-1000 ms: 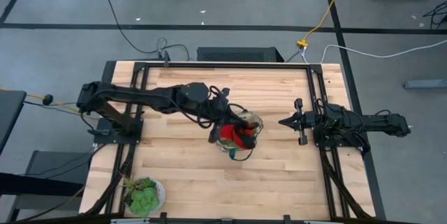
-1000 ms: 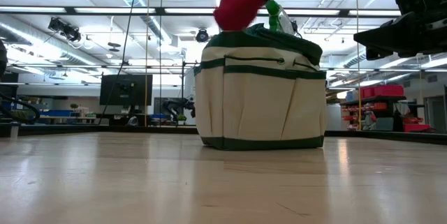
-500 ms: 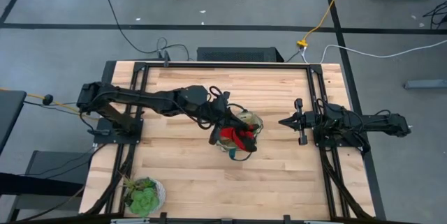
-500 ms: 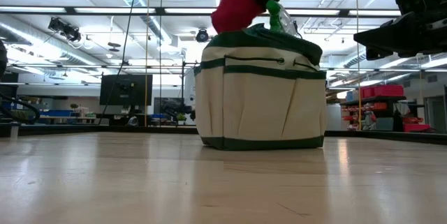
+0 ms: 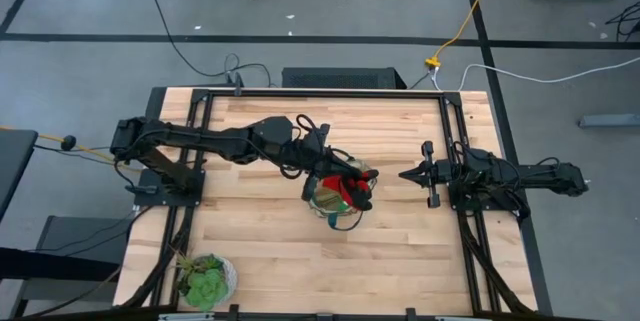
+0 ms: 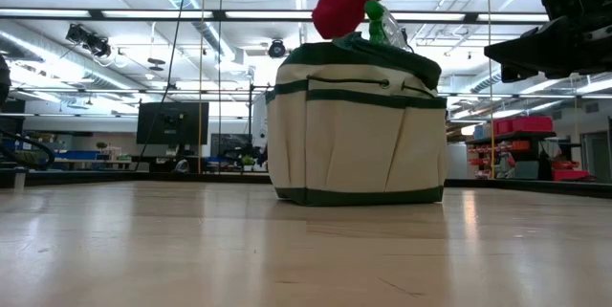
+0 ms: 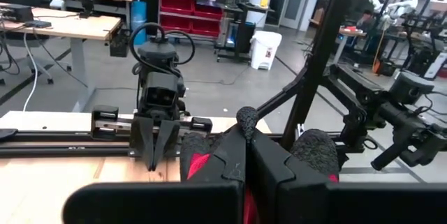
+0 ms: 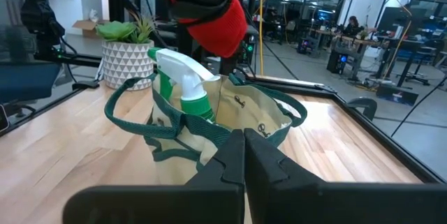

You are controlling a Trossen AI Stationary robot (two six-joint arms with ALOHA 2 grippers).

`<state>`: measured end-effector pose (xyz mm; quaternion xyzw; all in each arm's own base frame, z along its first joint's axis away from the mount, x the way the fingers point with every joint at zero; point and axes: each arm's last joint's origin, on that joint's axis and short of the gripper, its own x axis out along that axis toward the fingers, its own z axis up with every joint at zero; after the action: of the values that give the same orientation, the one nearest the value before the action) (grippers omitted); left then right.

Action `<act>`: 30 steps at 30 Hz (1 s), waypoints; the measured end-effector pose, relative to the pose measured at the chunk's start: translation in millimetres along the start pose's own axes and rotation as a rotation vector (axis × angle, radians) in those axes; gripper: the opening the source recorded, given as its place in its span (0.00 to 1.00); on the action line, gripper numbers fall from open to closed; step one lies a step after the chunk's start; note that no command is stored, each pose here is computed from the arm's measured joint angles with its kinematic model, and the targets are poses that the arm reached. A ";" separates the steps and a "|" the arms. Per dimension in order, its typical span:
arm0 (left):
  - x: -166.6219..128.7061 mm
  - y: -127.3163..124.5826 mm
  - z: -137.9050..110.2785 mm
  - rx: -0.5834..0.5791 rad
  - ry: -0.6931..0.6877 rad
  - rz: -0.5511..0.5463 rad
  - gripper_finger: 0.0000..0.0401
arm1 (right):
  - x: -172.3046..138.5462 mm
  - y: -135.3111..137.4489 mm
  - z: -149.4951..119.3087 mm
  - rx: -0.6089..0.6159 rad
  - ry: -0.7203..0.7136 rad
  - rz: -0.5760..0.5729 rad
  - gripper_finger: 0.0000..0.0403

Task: Pick & Place Garden tools in Gardening bag
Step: Put the red gloves into the light brown and green gardening bag

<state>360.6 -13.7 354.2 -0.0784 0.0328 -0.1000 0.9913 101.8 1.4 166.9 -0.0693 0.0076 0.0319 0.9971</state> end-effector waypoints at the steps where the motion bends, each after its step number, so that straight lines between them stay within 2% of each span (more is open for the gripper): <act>1: 0.0 0.0 0.0 -0.001 0.000 -0.002 0.01 | 0.0 0.0 0.0 0.000 0.000 0.000 0.00; 7: 0.0 -2.0 2.8 -0.055 -0.023 -0.049 0.01 | 0.0 0.0 0.0 0.000 0.000 0.000 0.00; 18: -0.3 3.2 3.4 -0.086 -0.075 0.224 0.01 | 0.0 0.0 0.0 0.000 0.000 0.000 0.00; 25: 0.3 -2.4 2.3 -0.027 -0.082 0.317 0.02 | 0.0 0.0 0.0 0.000 0.000 0.000 0.00; 30: 1.0 -9.1 1.4 -0.014 -0.086 0.347 0.02 | 0.0 0.0 0.0 0.000 0.000 0.000 0.00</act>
<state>360.0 -22.5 357.0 -0.0826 0.0039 0.0761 0.9937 101.8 1.4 166.8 -0.0693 0.0077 0.0319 0.9971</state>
